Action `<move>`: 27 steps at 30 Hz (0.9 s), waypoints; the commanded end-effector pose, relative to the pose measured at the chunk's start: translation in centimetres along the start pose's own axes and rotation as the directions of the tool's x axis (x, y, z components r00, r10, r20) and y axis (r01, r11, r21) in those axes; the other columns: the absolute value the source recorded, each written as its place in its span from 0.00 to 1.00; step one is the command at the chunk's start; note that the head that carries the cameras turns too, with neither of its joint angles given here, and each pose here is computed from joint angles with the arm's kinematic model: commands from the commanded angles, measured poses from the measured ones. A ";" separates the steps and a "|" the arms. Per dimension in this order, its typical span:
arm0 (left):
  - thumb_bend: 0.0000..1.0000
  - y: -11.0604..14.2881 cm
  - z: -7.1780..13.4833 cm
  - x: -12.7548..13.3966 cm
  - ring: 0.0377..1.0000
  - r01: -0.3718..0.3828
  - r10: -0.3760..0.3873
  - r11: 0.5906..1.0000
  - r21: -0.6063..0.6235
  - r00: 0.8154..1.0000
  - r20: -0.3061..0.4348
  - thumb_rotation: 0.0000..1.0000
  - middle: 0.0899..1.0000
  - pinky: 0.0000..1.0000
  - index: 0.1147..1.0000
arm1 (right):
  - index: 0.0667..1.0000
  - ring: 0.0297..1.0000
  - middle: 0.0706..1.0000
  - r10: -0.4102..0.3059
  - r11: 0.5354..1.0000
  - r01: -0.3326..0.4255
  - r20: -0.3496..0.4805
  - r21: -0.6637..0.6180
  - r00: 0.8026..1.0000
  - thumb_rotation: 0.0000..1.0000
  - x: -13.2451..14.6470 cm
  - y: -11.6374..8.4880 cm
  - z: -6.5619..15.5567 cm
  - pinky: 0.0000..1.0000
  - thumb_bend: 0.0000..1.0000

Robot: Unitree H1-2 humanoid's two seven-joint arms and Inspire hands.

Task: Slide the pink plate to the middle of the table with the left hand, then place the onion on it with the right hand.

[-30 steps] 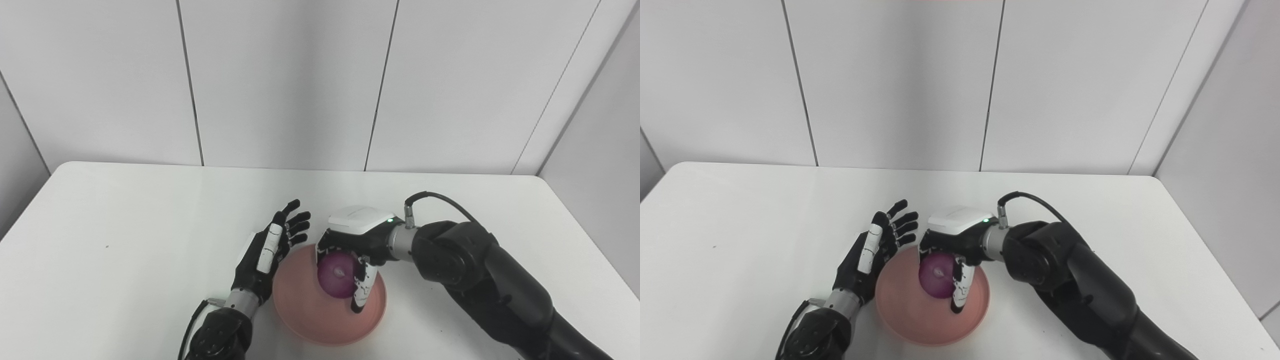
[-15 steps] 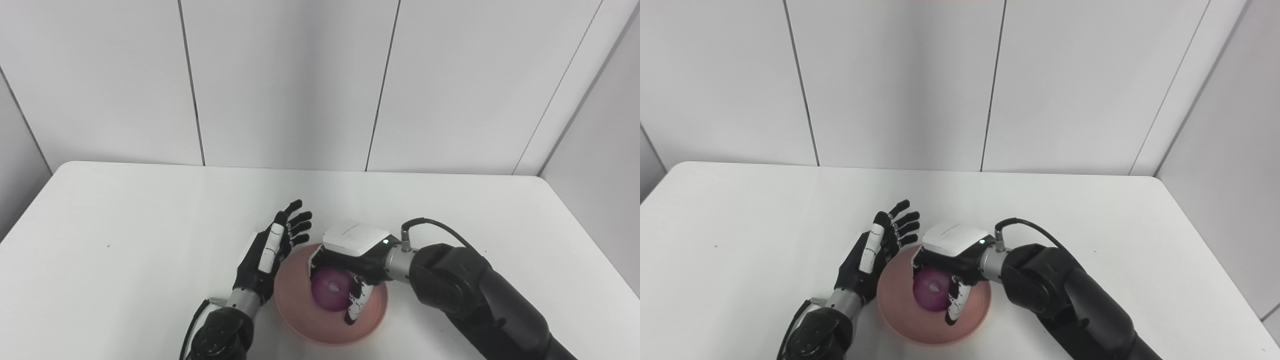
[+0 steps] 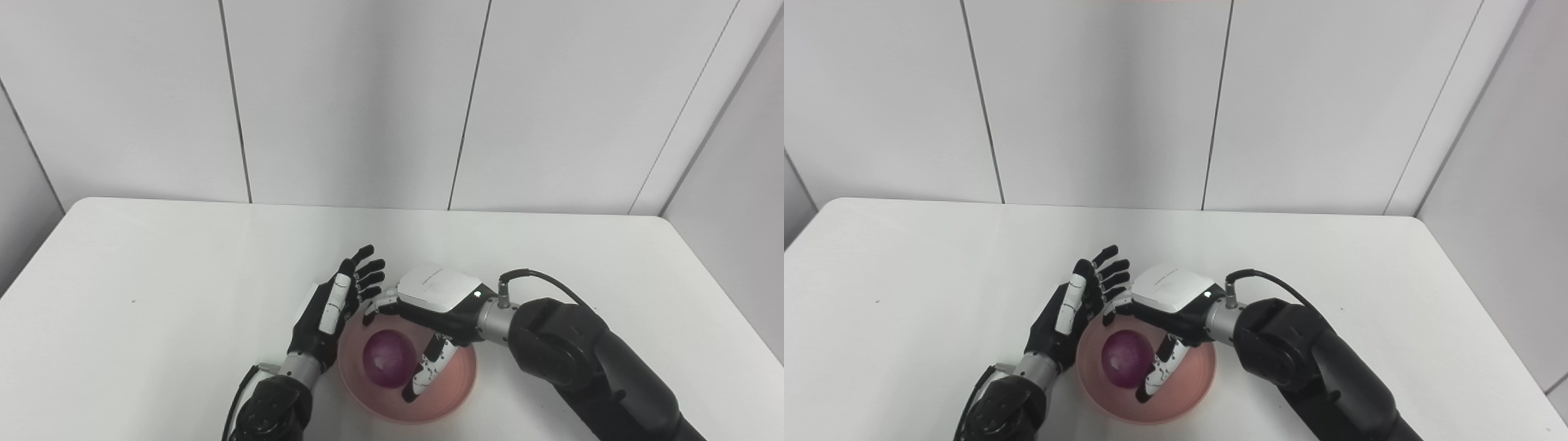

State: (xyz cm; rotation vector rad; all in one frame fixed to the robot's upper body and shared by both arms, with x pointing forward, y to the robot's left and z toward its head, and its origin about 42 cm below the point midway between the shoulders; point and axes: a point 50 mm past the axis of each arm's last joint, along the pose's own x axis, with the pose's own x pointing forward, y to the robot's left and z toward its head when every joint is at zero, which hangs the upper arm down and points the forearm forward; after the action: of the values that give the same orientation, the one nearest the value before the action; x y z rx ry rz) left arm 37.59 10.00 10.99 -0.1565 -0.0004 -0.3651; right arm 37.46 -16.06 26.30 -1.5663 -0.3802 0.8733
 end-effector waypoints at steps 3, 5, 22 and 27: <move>0.80 0.0 -2.1 -0.8 0.86 -0.007 0.006 1.000 -0.006 0.996 -0.092 0.97 0.84 0.84 0.85 | 0.80 0.91 0.89 -0.085 0.993 0.086 0.018 -0.078 0.996 0.60 -0.8 -2.9 -0.1 0.95 1.00; 0.80 0.0 -2.1 -0.8 0.86 -0.009 0.009 1.000 -0.009 0.996 -0.094 0.97 0.83 0.83 0.86 | 0.80 0.90 0.89 -0.094 0.992 0.096 0.018 -0.087 0.995 0.62 -0.9 -3.2 -0.2 0.94 1.00; 0.80 0.2 -2.1 -1.0 0.86 -0.017 0.015 1.000 -0.020 0.996 -0.091 0.96 0.83 0.83 0.87 | 0.85 0.81 0.84 -0.458 0.694 0.411 -0.077 0.591 0.885 0.87 -2.3 -3.2 -4.7 0.70 0.96; 0.80 0.4 -2.0 -1.1 0.86 -0.016 0.015 1.000 -0.015 0.996 -0.086 0.95 0.83 0.83 0.88 | 0.86 0.80 0.81 -0.513 0.434 0.479 -0.228 0.763 0.828 0.96 -1.7 0.0 -6.5 0.73 0.98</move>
State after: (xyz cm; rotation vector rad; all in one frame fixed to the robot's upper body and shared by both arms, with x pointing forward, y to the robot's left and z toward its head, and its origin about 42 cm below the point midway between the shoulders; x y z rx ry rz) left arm 37.61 10.05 11.02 -0.1606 -0.0033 -0.3639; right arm 40.39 -21.74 24.85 -0.5755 -0.3166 0.5149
